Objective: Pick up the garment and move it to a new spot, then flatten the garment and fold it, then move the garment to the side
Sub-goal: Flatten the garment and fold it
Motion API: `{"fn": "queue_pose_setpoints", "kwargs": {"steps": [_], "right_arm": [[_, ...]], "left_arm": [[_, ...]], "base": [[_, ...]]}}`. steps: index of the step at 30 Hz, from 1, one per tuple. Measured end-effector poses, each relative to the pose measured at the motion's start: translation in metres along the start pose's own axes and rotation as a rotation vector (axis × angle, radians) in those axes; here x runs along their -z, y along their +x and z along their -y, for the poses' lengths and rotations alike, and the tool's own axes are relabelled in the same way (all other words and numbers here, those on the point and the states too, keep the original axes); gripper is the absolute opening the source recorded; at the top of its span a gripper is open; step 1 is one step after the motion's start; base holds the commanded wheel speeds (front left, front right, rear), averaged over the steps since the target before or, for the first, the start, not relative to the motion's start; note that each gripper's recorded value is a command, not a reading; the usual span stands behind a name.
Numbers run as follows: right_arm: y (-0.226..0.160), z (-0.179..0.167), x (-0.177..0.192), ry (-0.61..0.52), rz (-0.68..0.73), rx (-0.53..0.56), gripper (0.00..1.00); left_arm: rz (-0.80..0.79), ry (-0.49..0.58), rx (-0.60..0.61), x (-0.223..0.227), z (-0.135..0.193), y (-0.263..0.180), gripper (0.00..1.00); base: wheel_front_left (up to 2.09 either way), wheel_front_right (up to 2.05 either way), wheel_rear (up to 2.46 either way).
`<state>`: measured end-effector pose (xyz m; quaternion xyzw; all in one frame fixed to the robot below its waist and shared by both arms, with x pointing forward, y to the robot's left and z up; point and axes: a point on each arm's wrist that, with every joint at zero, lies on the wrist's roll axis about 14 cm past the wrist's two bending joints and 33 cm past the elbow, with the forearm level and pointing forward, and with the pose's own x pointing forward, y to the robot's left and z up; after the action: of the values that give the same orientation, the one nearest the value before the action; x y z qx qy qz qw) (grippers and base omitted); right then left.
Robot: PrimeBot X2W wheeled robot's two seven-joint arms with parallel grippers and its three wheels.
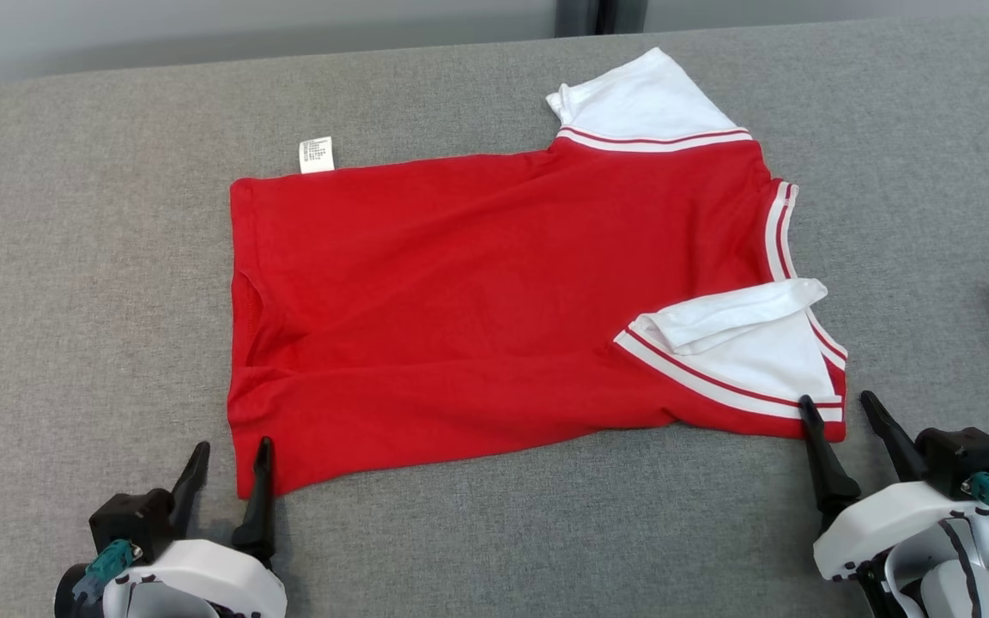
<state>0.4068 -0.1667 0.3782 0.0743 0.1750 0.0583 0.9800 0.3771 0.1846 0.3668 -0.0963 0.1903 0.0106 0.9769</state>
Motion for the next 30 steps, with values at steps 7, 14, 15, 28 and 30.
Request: {"fn": "queue_pose_setpoints", "kwargs": {"steps": [7, 14, 15, 28, 30], "right_arm": [[0.011, -0.005, 0.008, 0.02, -0.026, -0.013, 0.24], [0.014, -0.011, -0.005, 0.073, 0.004, -0.027, 0.0], [0.013, -0.012, -0.007, 0.084, 0.009, -0.029, 0.0], [-0.045, -0.002, -0.003, 0.153, -0.029, 0.023, 0.0], [-0.052, -0.003, -0.001, 0.163, -0.043, 0.032, 0.0]], "left_arm": [[-0.082, -0.068, 0.031, 0.019, 0.003, 0.004, 0.02], [-0.133, -0.085, 0.085, 0.017, 0.007, 0.006, 0.0], [-0.137, -0.082, 0.091, 0.015, 0.007, 0.005, 0.0], [-0.204, -0.043, 0.087, 0.003, -0.006, -0.035, 0.0], [-0.223, -0.052, 0.088, 0.005, -0.004, -0.04, 0.0]], "base": [[0.0, 0.0, 0.0], [0.0, 0.0, 0.0], [0.0, 0.0, 0.0], [0.0, 0.0, 0.0], [0.0, 0.0, 0.0]]}}
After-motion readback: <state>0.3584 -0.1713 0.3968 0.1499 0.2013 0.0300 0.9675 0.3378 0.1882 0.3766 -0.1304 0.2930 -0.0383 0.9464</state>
